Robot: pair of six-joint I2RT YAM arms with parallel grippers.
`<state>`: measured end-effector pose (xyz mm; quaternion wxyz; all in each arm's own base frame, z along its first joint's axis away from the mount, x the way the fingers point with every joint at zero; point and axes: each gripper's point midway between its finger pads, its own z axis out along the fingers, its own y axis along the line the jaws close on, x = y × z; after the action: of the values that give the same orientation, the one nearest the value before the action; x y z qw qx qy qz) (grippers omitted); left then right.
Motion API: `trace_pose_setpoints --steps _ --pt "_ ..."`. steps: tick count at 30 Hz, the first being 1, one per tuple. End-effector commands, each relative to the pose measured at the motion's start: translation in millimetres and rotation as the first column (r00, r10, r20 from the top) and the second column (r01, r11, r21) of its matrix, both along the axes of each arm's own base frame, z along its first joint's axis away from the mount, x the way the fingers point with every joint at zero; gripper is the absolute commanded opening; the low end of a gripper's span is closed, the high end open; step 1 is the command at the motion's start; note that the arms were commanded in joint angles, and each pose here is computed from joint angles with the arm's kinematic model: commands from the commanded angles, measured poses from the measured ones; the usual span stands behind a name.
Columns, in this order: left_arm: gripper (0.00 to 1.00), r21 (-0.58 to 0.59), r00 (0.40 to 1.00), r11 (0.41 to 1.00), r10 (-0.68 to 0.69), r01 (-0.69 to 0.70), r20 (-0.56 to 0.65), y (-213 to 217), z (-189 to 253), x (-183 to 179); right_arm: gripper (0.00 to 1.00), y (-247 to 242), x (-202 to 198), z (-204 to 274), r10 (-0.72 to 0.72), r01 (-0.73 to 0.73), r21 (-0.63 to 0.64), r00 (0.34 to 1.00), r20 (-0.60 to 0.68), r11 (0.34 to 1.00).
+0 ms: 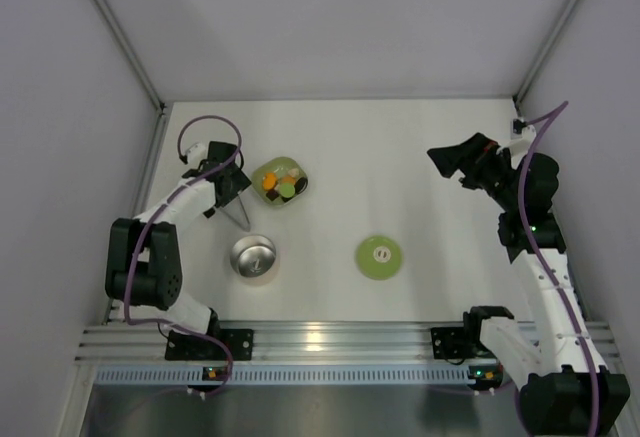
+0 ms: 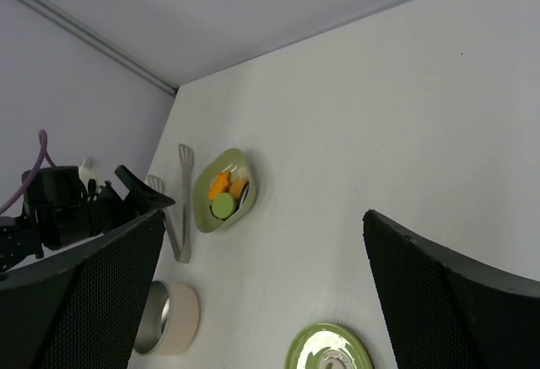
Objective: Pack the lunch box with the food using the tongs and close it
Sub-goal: Pick up the clamp at the center of the board.
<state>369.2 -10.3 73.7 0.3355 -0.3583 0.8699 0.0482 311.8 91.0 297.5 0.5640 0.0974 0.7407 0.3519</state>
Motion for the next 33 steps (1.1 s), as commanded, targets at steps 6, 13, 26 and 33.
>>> trace_pose_setpoints --steps 6,13,26,33 --pt "0.99 -0.005 0.998 1.0 0.031 -0.03 0.046 6 -9 28 0.99 -1 -1 -1 0.002 -0.002 0.006 1.0 -0.018 1.0" --pt "0.99 -0.009 0.999 0.999 0.047 -0.047 0.002 9 -31 27 0.99 -1 -1 -8 0.004 -0.004 0.001 0.999 -0.037 1.0" --pt "0.88 -0.028 0.998 0.999 0.045 -0.046 -0.04 6 -52 16 0.99 0 -1 -20 0.009 -0.008 0.018 0.998 -0.056 1.0" --pt "0.83 -0.036 0.997 0.998 0.046 -0.048 -0.064 5 -63 7 1.0 5 0 -24 0.035 -0.032 0.044 0.997 -0.064 0.999"
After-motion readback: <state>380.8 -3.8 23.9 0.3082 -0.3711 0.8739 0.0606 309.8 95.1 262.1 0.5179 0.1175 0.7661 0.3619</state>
